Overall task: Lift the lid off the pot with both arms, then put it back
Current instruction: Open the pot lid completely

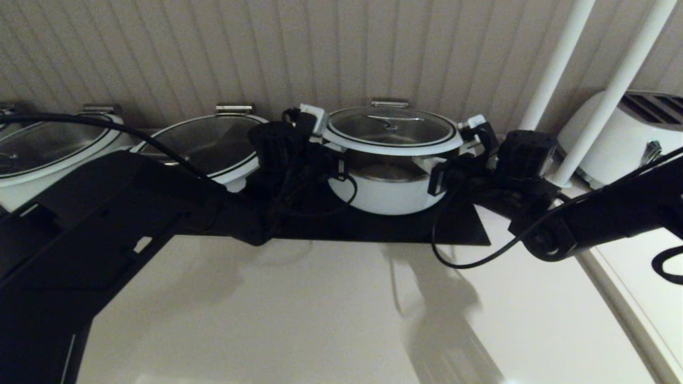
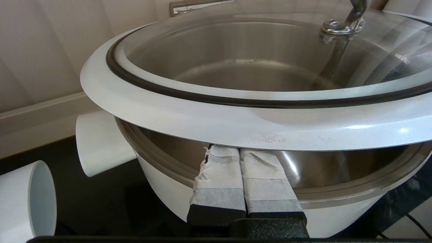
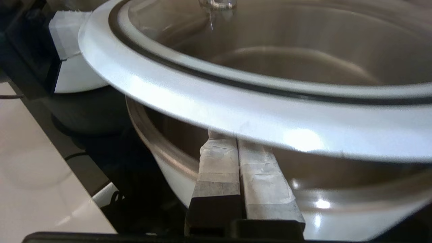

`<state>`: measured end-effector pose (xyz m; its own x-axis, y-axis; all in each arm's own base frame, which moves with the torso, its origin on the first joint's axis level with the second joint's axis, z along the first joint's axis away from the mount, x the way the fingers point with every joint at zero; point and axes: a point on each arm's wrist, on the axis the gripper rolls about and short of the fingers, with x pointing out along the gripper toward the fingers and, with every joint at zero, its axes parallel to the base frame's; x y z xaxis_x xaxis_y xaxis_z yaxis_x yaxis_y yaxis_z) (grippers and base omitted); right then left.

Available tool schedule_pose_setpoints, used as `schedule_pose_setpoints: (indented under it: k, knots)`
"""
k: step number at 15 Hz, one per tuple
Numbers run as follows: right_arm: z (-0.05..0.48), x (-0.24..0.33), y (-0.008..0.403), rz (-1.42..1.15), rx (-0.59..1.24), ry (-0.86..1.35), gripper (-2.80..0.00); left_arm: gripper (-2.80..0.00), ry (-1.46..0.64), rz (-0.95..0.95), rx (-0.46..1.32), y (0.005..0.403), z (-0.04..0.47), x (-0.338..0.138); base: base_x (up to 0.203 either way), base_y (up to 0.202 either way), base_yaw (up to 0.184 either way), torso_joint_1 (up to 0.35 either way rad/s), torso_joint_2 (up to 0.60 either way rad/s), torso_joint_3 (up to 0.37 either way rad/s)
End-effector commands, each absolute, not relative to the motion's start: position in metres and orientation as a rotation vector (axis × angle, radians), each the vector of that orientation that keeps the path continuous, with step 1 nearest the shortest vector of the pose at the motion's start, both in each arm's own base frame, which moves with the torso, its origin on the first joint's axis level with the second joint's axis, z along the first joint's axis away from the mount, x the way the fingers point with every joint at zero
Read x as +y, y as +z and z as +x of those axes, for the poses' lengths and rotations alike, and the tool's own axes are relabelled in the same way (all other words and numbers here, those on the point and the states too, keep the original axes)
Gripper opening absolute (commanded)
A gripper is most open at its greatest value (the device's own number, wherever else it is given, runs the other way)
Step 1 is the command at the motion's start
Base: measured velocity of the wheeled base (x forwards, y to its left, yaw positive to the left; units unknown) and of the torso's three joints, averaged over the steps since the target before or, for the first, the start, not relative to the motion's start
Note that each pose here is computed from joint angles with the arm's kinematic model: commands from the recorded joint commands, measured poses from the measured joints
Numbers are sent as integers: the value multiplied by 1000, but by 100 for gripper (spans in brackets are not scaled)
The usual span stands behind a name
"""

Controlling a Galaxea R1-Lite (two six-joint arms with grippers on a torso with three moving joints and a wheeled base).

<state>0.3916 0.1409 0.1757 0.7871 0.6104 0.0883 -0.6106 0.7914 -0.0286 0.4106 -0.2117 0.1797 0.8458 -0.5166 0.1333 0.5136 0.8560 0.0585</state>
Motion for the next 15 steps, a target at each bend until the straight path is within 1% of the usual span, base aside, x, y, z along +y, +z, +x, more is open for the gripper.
schedule_pose_setpoints:
  k: [1,5,15]
  knots:
    - [396,143,174,1,-103,661,-280,-280,-543,20,-153,181,410,-212,0,0,0,0,0,0]
    - [399,144,176,1,-114,661,-280,-280,-543,20,-150,180,411,-211,0,0,0,0,0,0]
    - [410,142,197,-1,-150,648,-280,-280,-543,22,-148,180,408,-211,0,0,0,0,0,0]
